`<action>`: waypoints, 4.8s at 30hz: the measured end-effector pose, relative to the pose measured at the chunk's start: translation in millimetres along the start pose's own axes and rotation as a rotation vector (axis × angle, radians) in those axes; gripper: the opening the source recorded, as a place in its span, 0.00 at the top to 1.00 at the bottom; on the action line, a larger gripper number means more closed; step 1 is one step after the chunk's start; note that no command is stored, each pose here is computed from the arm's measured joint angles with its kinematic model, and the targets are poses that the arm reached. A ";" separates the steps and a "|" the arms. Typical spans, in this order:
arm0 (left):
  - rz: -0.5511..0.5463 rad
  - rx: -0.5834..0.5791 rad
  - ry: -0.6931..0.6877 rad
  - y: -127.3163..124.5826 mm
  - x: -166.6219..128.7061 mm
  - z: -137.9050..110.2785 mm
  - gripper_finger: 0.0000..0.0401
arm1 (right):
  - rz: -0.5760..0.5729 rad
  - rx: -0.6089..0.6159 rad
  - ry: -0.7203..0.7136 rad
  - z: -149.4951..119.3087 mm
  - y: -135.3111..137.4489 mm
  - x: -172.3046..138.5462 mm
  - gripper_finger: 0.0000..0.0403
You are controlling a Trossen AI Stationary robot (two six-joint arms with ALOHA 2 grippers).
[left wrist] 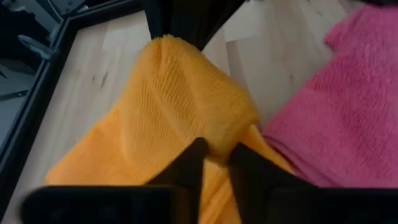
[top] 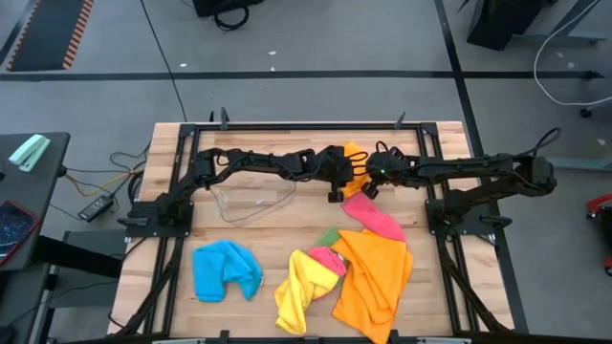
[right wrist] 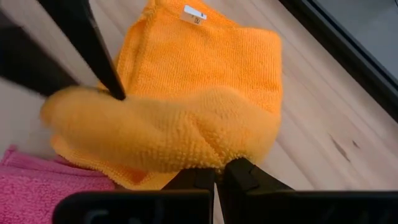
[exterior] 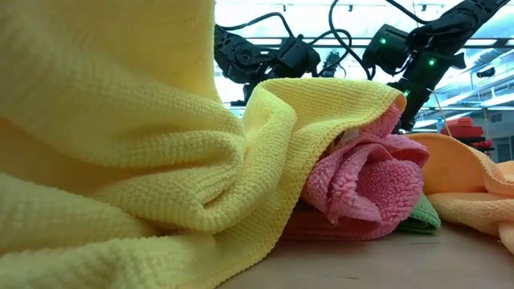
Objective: Fold microfiber towels
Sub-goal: Fold the orange microfiber towel
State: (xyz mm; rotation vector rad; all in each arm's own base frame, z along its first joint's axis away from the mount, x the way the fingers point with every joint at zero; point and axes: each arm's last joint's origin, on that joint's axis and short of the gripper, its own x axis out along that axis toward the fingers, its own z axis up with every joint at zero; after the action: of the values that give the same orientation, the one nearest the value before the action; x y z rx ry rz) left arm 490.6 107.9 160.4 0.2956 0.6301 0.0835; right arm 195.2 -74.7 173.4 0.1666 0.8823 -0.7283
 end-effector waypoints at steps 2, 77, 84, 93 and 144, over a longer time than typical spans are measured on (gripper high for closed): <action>0.004 0.021 -0.002 1.9 0.0 -0.4 0.96 | 0.000 0.001 -0.001 0.1 0.0 0.0 0.97; -0.024 -0.122 0.116 54.9 -10.7 -31.1 0.98 | -0.066 0.025 0.068 0.6 2.9 23.8 0.99; -0.042 -0.119 0.155 53.0 -11.2 -34.7 0.94 | -0.045 -0.013 0.080 -2.0 8.4 20.9 0.99; -0.070 -0.127 0.222 49.7 -12.6 -40.7 0.98 | -0.114 0.011 0.052 -5.4 17.9 15.4 0.99; -0.103 -0.101 0.215 30.1 -10.6 -32.0 0.93 | -0.101 -0.381 -0.023 -20.5 76.6 4.7 0.51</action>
State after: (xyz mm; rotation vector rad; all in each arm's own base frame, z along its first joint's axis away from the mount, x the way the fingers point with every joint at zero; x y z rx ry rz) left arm 463.5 142.8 150.8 0.1564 0.8509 0.0481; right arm 233.1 -11.0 144.9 -0.2254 0.9964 -0.6408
